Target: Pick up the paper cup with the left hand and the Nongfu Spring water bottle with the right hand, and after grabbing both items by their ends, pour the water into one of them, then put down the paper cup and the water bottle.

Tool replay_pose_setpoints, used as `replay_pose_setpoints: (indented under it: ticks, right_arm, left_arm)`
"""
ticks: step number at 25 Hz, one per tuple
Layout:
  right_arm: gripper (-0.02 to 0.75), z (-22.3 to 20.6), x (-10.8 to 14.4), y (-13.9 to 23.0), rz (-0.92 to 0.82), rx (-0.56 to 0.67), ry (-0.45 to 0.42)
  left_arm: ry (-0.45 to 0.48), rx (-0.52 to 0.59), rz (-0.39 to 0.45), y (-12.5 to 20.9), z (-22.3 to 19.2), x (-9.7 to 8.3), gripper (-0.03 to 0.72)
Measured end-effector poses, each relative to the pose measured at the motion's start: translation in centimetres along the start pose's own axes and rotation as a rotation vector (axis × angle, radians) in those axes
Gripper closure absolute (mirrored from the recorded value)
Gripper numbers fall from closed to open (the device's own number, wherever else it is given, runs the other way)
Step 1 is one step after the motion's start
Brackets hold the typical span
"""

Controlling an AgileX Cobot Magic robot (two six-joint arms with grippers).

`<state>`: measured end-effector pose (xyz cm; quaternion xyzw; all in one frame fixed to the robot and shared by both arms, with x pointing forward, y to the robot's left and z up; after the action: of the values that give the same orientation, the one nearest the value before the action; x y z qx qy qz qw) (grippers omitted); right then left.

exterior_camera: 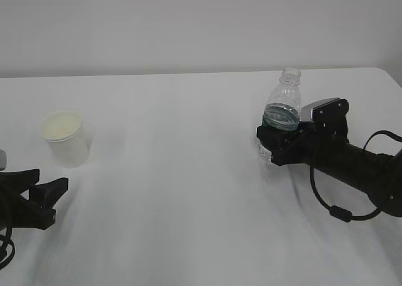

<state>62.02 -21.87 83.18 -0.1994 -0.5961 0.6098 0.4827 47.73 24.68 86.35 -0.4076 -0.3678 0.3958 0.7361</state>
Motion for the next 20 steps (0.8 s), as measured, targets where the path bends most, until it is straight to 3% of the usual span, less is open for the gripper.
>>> replay_pose_setpoints:
  ticks: [20]
  right_arm:
    - [0.312,1.8,2.2,-2.5,0.061,-0.003,-0.061]
  left_arm:
    - [0.014,-0.003,-0.006,0.0,0.0,-0.2,0.257]
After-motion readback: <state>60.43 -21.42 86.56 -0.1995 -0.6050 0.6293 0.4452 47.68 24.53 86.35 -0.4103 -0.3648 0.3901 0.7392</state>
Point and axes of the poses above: a point on each arm's last joint axis where the gripper is mounted, z pointing back along that axis away from the gripper, x along the wrist's bending axis when the last joint is at zero, y = z × x, the point moved 2 cm from there along -z, pointing out along that axis toward the gripper, and after that the axes turned 15 degrees about -z, right-handed, at the moved point
